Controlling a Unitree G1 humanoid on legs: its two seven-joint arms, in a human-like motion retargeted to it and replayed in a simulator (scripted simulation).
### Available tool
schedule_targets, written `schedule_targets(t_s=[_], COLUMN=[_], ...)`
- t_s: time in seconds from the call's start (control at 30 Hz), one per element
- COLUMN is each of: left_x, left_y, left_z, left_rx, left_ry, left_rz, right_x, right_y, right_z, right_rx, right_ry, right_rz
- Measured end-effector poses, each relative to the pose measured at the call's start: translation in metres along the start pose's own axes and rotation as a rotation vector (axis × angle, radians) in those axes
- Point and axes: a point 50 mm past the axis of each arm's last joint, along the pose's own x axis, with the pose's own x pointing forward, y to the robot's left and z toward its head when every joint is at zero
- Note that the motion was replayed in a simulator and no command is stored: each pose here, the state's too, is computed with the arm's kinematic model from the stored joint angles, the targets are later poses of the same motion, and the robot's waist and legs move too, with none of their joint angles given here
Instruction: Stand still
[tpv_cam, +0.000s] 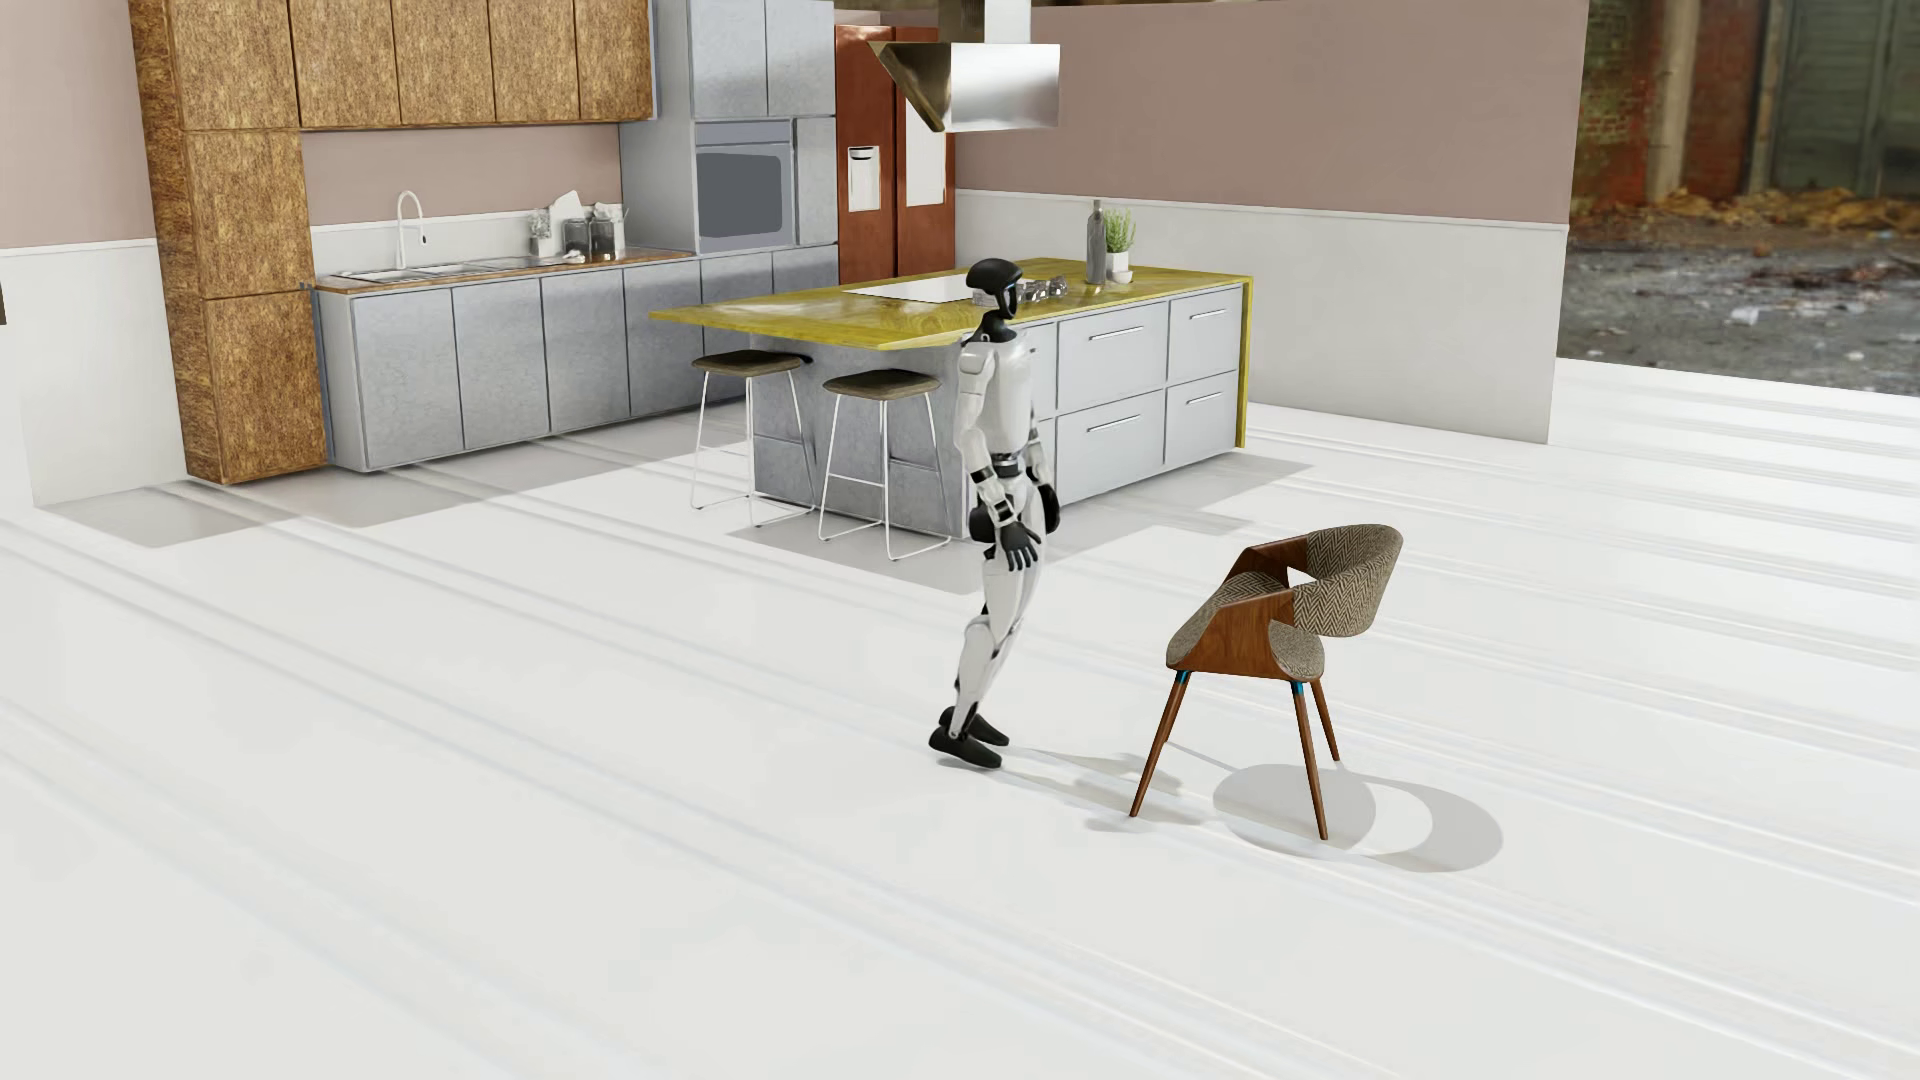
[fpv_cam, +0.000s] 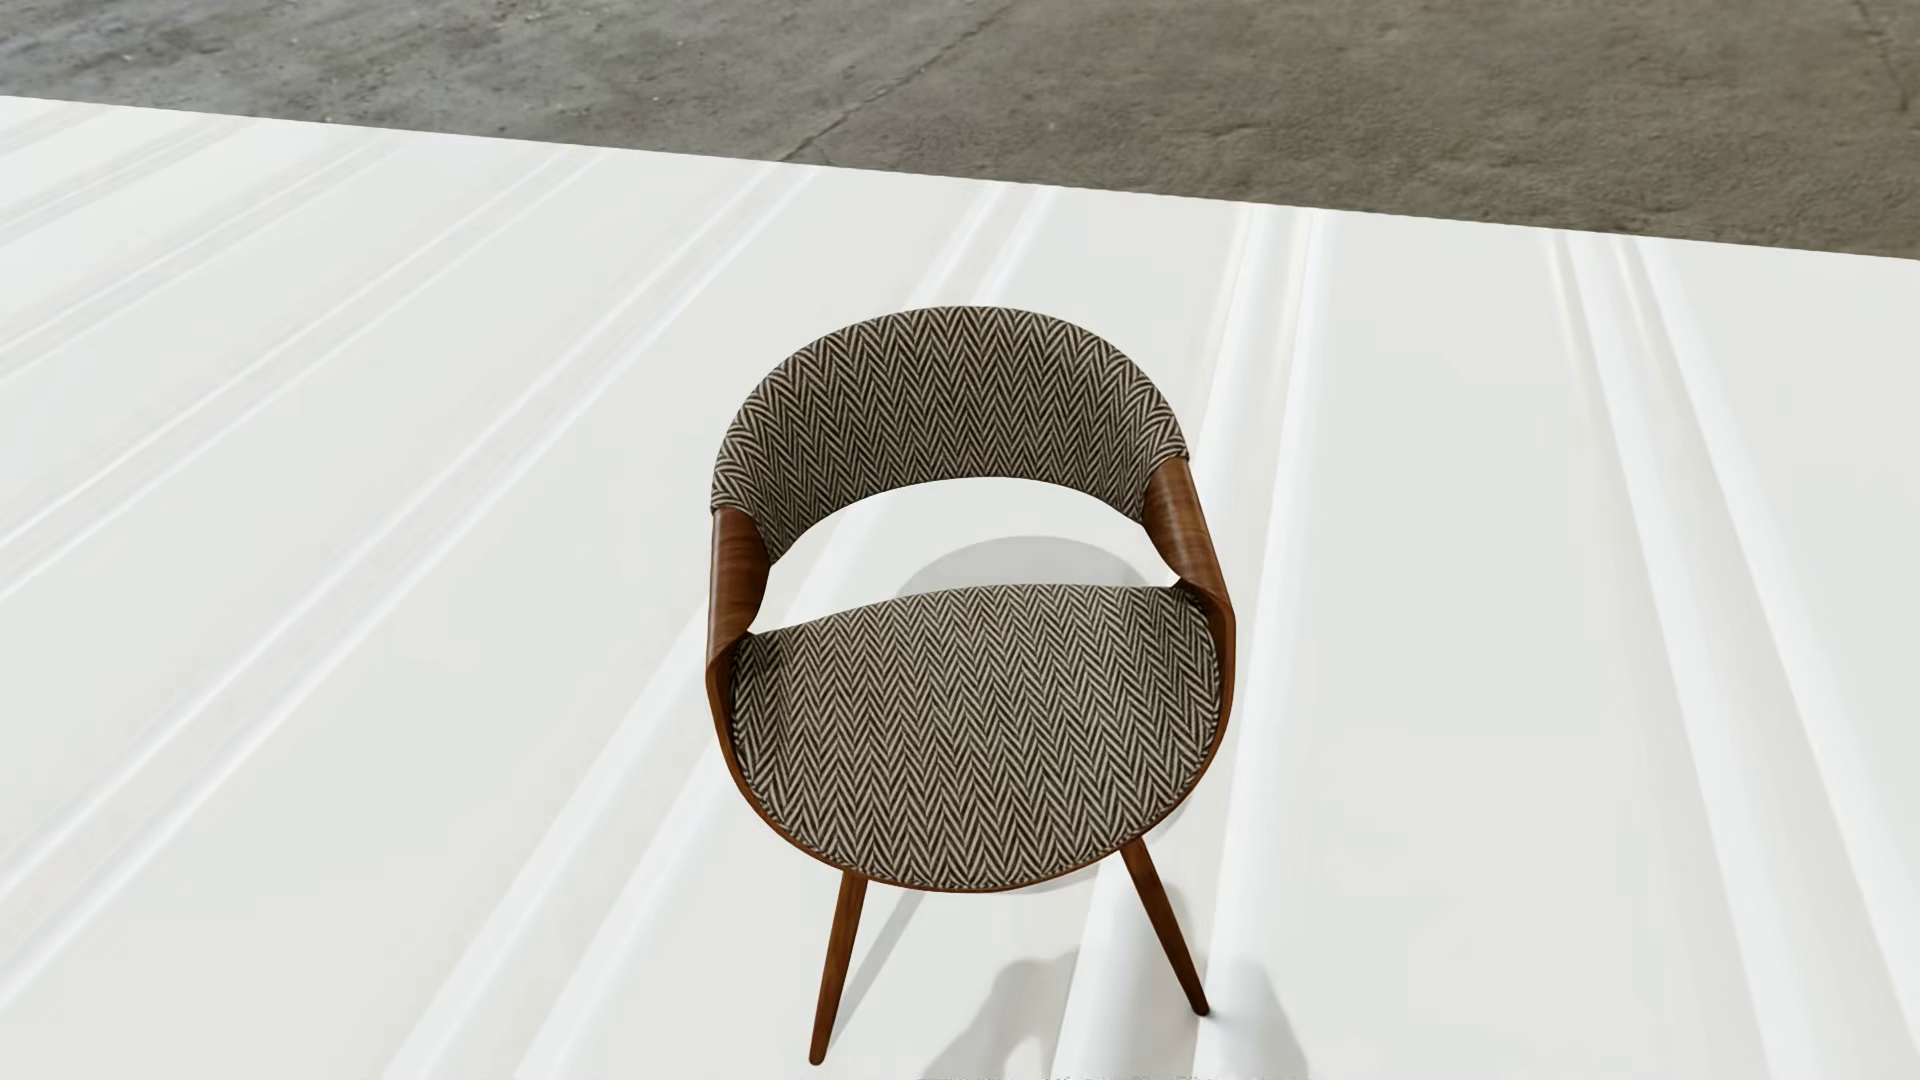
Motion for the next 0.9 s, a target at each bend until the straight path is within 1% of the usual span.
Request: schedule_targets(t_s=[0.4, 0.47, 0.57, 0.6, 0.63, 0.9], left_x=[-0.001, -0.001, -0.001, -0.001, -0.002, -0.002], left_y=[-0.001, 0.0, -0.001, 0.0, -0.002, 0.005], left_z=[-0.004, -0.004, -0.004, -0.005, -0.005, -0.009], left_rx=[-0.003, -0.026, -0.008, -0.024, -0.002, -0.028], left_ry=[0.01, 0.01, 0.009, 0.01, 0.007, 0.026], left_rz=[-0.001, 0.006, 0.0, 0.006, -0.004, 0.018], right_x=[0.0, 0.0, 0.0, 0.0, 0.0, 0.0], right_y=[0.002, 0.004, 0.005, 0.005, 0.006, 0.001], right_z=[0.0, 0.0, 0.0, 0.0, -0.001, 0.0], right_rx=[0.029, 0.024, 0.019, 0.018, 0.006, 0.027], right_ry=[-0.002, -0.003, -0.002, -0.002, 0.001, 0.0], right_rz=[-0.002, 0.004, 0.007, 0.006, 0.014, -0.004])
